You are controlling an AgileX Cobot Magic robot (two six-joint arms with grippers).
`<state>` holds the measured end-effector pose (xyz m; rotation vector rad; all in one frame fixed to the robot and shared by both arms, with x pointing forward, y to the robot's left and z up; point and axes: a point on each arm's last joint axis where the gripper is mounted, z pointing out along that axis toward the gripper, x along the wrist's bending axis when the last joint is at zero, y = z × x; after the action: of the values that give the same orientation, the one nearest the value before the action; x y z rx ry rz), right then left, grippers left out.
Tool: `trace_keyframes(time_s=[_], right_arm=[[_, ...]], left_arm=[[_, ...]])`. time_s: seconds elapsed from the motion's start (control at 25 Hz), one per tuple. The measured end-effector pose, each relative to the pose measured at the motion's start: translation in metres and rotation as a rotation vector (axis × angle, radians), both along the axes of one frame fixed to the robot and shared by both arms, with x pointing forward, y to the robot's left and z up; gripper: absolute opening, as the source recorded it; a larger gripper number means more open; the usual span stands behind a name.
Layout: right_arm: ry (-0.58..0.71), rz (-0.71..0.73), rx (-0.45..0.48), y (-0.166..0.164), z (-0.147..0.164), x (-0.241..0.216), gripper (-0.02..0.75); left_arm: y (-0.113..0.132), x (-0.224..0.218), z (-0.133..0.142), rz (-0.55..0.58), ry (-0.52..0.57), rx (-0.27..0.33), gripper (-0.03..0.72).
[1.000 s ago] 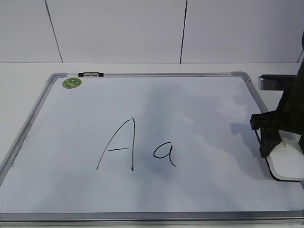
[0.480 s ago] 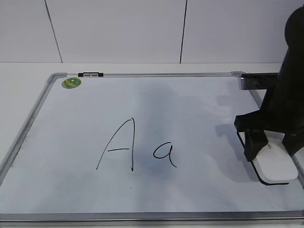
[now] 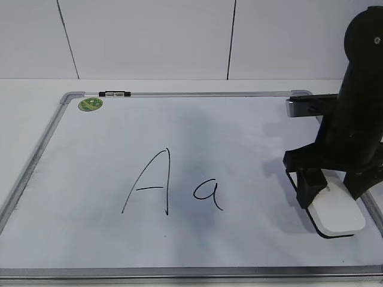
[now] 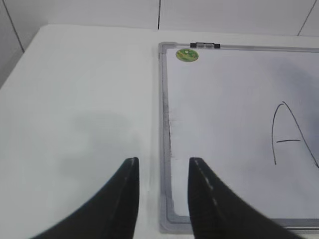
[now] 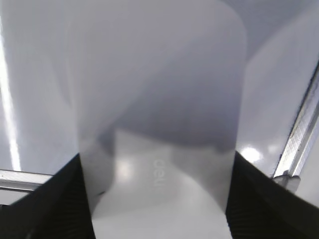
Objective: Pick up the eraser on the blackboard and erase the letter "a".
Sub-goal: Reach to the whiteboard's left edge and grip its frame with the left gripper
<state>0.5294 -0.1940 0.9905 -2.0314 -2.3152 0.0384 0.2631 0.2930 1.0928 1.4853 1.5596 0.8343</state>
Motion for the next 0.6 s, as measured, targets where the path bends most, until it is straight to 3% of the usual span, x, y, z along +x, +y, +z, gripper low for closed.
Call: trace_keyframes(time_s=[0.28, 0.6], right_arm=[[0.009, 0.006, 0.029, 0.003, 0.000, -0.001, 0.540], [0.018, 0.012, 0.060, 0.005, 0.000, -0.002, 0.540]], left_arm=[[0.002, 0.073, 0.009, 0.002, 0.226, -0.025, 0.236], [0.006, 0.149, 0.016, 0.011, 0.346, -0.034, 0.236]])
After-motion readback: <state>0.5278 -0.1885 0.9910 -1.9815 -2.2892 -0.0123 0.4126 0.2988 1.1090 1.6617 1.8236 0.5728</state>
